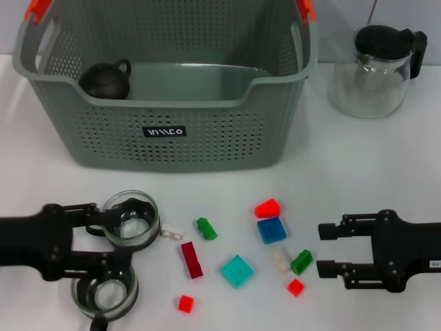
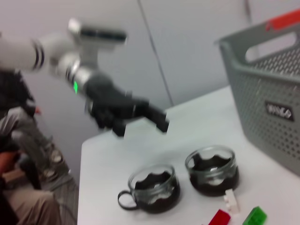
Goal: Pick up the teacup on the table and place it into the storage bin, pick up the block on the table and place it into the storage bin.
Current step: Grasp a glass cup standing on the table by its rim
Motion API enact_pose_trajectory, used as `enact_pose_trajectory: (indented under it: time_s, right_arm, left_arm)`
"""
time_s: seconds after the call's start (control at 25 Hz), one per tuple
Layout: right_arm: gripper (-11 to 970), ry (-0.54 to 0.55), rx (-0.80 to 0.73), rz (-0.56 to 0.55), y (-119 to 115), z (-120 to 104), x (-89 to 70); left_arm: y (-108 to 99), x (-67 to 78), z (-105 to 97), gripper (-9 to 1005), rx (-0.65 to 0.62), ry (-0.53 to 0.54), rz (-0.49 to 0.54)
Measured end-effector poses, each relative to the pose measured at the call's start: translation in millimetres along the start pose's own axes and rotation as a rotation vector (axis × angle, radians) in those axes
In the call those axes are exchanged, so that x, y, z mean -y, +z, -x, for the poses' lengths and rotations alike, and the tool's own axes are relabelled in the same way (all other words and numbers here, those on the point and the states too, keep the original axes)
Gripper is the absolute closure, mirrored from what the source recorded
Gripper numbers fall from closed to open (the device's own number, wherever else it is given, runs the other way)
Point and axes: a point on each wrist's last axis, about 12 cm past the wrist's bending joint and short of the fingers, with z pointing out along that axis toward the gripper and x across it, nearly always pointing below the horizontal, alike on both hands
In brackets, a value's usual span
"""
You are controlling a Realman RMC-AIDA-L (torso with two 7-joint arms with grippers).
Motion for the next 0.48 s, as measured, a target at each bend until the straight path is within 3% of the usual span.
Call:
enact_pose_trajectory:
  time_s: [0.04,0.16,0.24,0.48]
  right_arm:
    - [322,0.003,-0.01,0.004,1.8,0.0,0.9]
    - [318,0.005,-0.022,0.009,5.6,1.5,3.6]
    - [315,0.004,-0.026,0.011,6.9,2.2,4.5]
    - [308,0.015,-0.015,0.0,4.3,1.5,5.2]
  left_arm:
    - [-3.7,1.3,10.3,158,-0.045,-0.001,0.008]
    - [-3.6,6.6,46.2,158,-0.213,0.032,0.049]
    - [8.5,11.8,73.8,158,-0.354,0.064,0.073]
    - [44.2,16.0,112.1,158,-0.573,0.088,0.109]
